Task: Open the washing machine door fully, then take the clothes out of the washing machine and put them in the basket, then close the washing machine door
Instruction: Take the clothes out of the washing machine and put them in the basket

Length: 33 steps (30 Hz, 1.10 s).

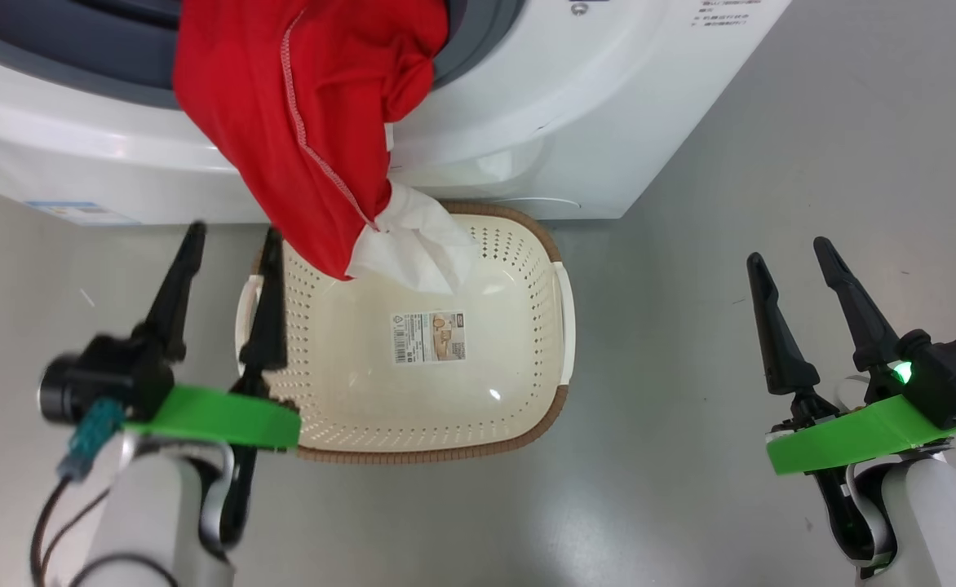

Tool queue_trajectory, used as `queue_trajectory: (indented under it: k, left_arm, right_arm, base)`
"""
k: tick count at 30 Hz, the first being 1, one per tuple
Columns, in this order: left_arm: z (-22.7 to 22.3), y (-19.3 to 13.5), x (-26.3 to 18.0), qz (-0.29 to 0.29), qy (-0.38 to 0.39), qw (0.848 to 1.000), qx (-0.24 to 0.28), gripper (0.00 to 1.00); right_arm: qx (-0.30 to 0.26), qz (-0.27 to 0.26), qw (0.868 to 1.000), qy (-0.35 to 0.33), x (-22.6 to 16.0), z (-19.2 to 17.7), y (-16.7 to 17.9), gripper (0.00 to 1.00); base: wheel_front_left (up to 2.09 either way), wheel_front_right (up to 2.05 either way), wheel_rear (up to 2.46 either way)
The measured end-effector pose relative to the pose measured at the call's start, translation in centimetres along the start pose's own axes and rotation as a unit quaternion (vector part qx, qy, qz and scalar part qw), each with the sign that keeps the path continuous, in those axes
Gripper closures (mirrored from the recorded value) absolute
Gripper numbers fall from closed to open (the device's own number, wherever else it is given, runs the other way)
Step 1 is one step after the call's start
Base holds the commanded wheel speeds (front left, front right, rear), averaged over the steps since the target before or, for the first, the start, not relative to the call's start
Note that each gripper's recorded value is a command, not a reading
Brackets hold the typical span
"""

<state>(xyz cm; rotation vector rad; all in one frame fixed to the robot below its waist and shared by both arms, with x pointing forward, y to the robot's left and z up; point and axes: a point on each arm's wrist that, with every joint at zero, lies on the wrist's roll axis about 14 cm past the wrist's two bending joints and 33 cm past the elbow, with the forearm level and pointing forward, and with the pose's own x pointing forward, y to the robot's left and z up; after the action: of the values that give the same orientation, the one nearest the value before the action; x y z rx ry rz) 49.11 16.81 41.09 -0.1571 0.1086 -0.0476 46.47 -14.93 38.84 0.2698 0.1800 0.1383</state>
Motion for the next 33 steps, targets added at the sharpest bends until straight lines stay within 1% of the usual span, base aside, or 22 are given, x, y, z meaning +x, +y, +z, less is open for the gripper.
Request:
queue_trajectory:
  k: [7,13,21,24,28,33]
  left_arm:
    - [1.2,-2.0,4.1,-0.049,-0.007,0.999,0.017,0.00]
    - [3.5,-3.1,8.4,-0.071,-0.002,0.997,0.027,0.00]
    - [3.3,-5.0,11.5,-0.108,0.072,0.990,0.047,0.00]
    - [2.5,-5.3,12.1,-0.113,0.110,0.986,0.051,0.00]
    - [1.0,-5.0,12.7,-0.115,0.165,0.976,0.078,0.00]
    - [0.3,-5.2,13.1,-0.116,0.184,0.973,0.080,0.00]
  right_arm:
    - [0.002,0.002,1.000,0.005,0.3,-0.5,0.1,0.00]
    - [0.003,0.004,1.000,0.007,0.5,-0.7,0.2,0.00]
    - [0.003,0.002,1.000,0.012,0.5,-1.1,0.0,0.00]
    - [0.003,0.002,1.000,0.013,0.6,-1.3,-0.1,0.00]
    - [0.003,0.005,1.000,0.010,1.0,-1.2,0.1,0.00]
    - [0.003,0.005,1.000,0.011,0.8,-1.2,0.1,0.00]
  base:
    - [0.00,0.00,0.00]
    - [0.00,0.00,0.00]
    - [0.00,0.00,0.00]
    - [0.00,0.00,0.00]
    - [0.00,0.00,0.00]
    - [0.00,0.00,0.00]
